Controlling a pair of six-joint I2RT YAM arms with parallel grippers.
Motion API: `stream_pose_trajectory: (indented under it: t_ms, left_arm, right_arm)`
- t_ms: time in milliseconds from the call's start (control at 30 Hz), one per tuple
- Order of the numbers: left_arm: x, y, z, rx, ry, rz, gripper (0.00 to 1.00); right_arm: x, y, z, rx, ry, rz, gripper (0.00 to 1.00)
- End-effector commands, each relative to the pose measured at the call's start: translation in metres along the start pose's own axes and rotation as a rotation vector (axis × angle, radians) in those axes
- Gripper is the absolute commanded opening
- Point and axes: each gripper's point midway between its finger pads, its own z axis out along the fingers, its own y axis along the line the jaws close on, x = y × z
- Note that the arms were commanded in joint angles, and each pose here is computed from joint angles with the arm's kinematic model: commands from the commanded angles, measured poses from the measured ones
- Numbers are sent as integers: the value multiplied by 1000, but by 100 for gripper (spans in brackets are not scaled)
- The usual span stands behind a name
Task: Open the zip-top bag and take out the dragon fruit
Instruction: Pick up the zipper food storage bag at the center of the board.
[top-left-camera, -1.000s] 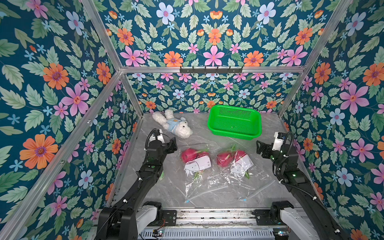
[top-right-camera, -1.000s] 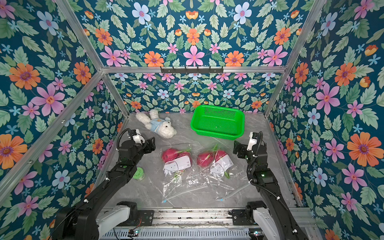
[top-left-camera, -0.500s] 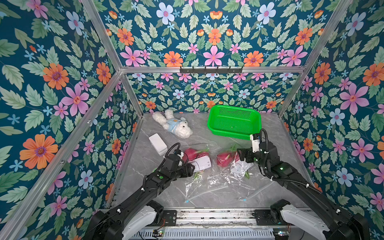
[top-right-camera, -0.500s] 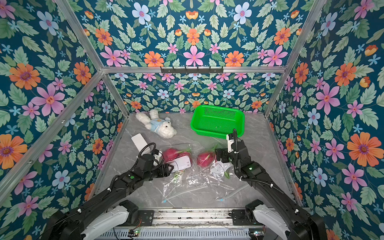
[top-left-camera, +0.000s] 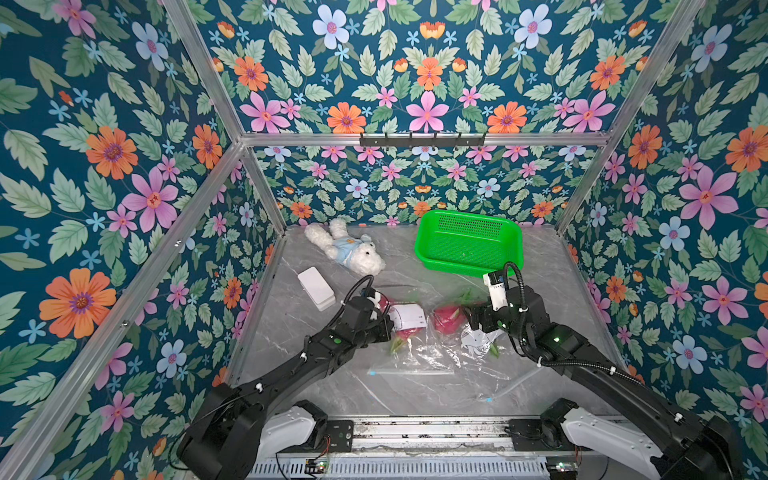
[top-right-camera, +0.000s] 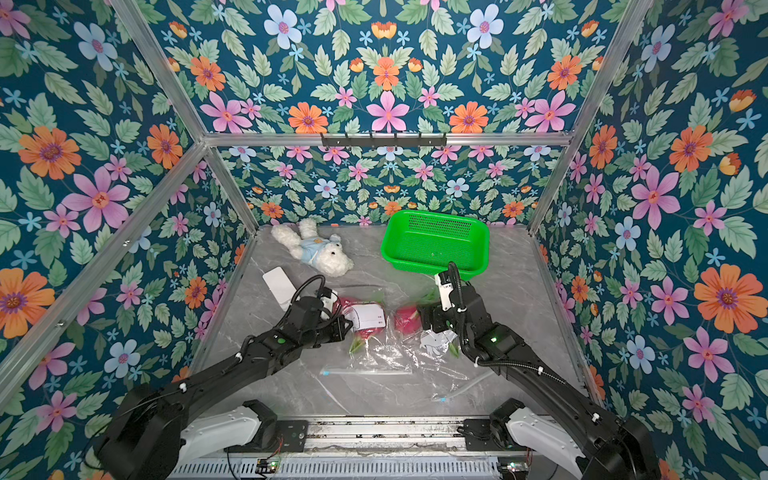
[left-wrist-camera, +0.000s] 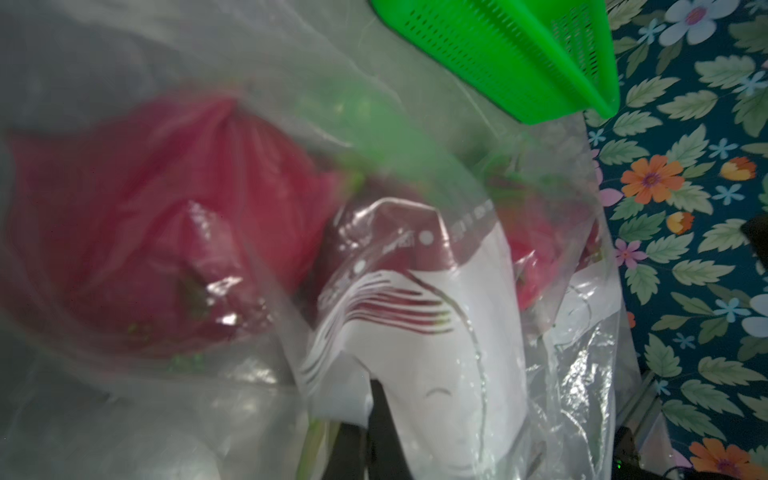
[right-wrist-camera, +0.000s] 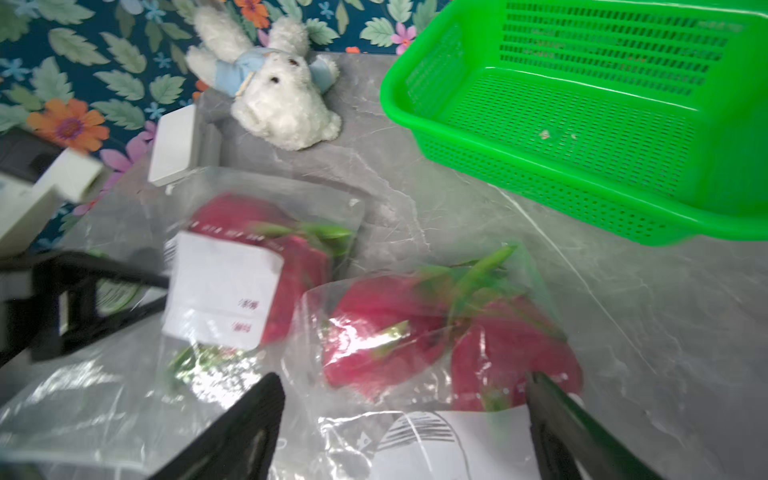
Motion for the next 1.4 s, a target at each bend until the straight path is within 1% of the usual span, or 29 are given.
stream_pose_trajectory:
  t_ms: [0,133,233,333,467,567,667,700,800,900,933,967,1000,1033,1067,1167,1200,1267,1300,1333,1367]
  left_arm:
    - [-43,-20,7,32,-128,25,0]
    - [-67,-27,20,5,-155,49,0]
    - [-77,-40,29,44,-154,49,0]
    - [-85,-47,33,60,-154,33,0]
    - [-86,-52,36,73,-128,-8,0]
    - [-84,-55,37,84,-99,-39,0]
    - [-80,-56,35,96,-82,-58,0]
    - [-79,-56,35,100,-77,-59,0]
    - [-76,-52,34,100,-68,-73,0]
    - [-73,-50,33,105,-62,-82,0]
    - [-72,-49,32,106,-62,-84,0]
    - [-72,-49,32,108,-65,-85,0]
    - [-72,-48,31,108,-68,-86,0]
    - [-72,-47,30,106,-72,-87,0]
    - [-72,-46,30,103,-75,-87,0]
    - [-72,-41,29,94,-84,-84,0]
    - [-74,-39,28,91,-90,-84,0]
    - [-77,-36,25,94,-103,-75,0]
    - [-80,-34,23,96,-111,-64,6]
    - [-84,-33,20,95,-122,-47,18]
    - [-88,-30,15,90,-134,-17,36]
  right_arm:
    - [-4,29,0,-108,-27,-122,89]
    - [-5,52,4,-165,-42,-202,86]
    - [-10,72,6,-209,-82,-259,83]
    - [-15,92,12,-227,-121,-328,83]
    - [-18,121,25,-257,-177,-389,82]
    - [-10,137,45,-221,-188,-458,88]
    - [-4,146,67,-203,-183,-462,90]
    - [-3,145,75,-182,-188,-445,90]
    - [2,138,100,-109,-181,-451,91]
    - [9,130,123,-30,-149,-481,91]
    - [12,129,128,-15,-136,-484,87]
    - [10,130,130,-15,-127,-486,80]
    - [22,128,140,-9,-86,-498,72]
    - [24,129,141,-11,-76,-496,64]
    - [25,131,140,-23,-70,-489,52]
    - [28,135,136,-67,-48,-479,9]
    - [32,136,136,-83,-27,-472,0]
    - [23,137,126,-115,-21,-429,0]
    - [21,136,123,-133,-9,-394,0]
    - [19,134,121,-153,2,-352,0]
    - [15,131,117,-182,13,-293,0]
